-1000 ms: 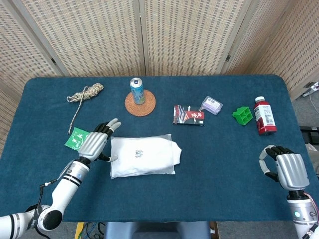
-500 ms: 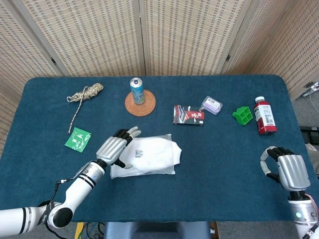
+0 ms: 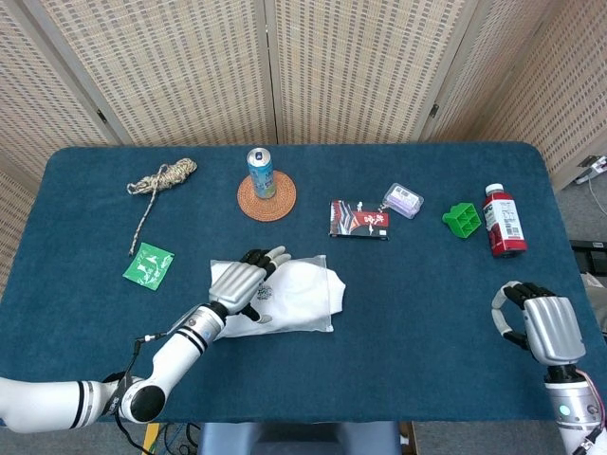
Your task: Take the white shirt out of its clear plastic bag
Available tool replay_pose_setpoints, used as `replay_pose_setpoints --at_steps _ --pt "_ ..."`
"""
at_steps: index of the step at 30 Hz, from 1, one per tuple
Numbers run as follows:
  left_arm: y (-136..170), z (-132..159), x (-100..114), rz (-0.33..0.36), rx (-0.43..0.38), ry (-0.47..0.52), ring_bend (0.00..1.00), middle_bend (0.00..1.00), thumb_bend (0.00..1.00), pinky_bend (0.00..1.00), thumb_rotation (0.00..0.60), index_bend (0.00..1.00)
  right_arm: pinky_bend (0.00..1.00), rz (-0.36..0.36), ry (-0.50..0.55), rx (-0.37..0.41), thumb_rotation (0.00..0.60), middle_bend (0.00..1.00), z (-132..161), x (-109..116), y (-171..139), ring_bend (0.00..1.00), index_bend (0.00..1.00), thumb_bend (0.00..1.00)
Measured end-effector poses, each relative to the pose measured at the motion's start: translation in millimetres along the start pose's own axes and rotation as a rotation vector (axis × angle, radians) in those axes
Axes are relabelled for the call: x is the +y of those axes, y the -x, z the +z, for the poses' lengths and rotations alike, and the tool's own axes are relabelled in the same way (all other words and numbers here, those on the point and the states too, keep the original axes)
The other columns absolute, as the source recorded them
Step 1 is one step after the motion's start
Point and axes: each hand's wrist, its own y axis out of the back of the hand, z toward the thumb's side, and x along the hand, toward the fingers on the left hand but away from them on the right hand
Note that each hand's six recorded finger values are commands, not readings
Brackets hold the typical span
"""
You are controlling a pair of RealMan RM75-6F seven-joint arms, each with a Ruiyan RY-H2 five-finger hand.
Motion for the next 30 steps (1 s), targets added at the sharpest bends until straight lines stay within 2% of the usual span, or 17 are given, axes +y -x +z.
replay_pose_setpoints --at_steps 9,17,21,27,30 --pt "-10 -2 -20 -0.066 0.025 -0.035 0.0 0.0 0.0 0.0 0.6 0.0 0.57 0.011 0.0 0.001 0.6 0.49 1 -3 -1 0.45 0.58 0.36" --pt "-19 -4 -27 -0.08 0.044 -0.058 0.0 0.0 0.0 0.02 0.6 0.0 0.57 0.02 0.001 0.004 0.6 0.49 3 -5 -1 0.45 0.58 0.36" --pt "-22 -6 -32 -0.089 0.056 -0.076 0.0 0.0 0.0 0.11 0.6 0.0 0.57 0.026 0.001 0.007 0.6 0.49 5 -6 0 0.45 0.58 0.36" --pt "-25 -8 -35 -0.086 0.065 -0.097 0.01 0.0 0.0 0.3 0.6 0.0 0.57 0.035 0.0 0.01 0.6 0.49 7 -8 0 0.45 0.58 0.36" --pt "-26 -6 -35 -0.066 0.06 -0.108 0.09 0.01 0.0 0.41 0.6 0.0 0.57 0.04 0.001 0.013 0.6 0.49 8 -9 1 0.45 0.58 0.36"
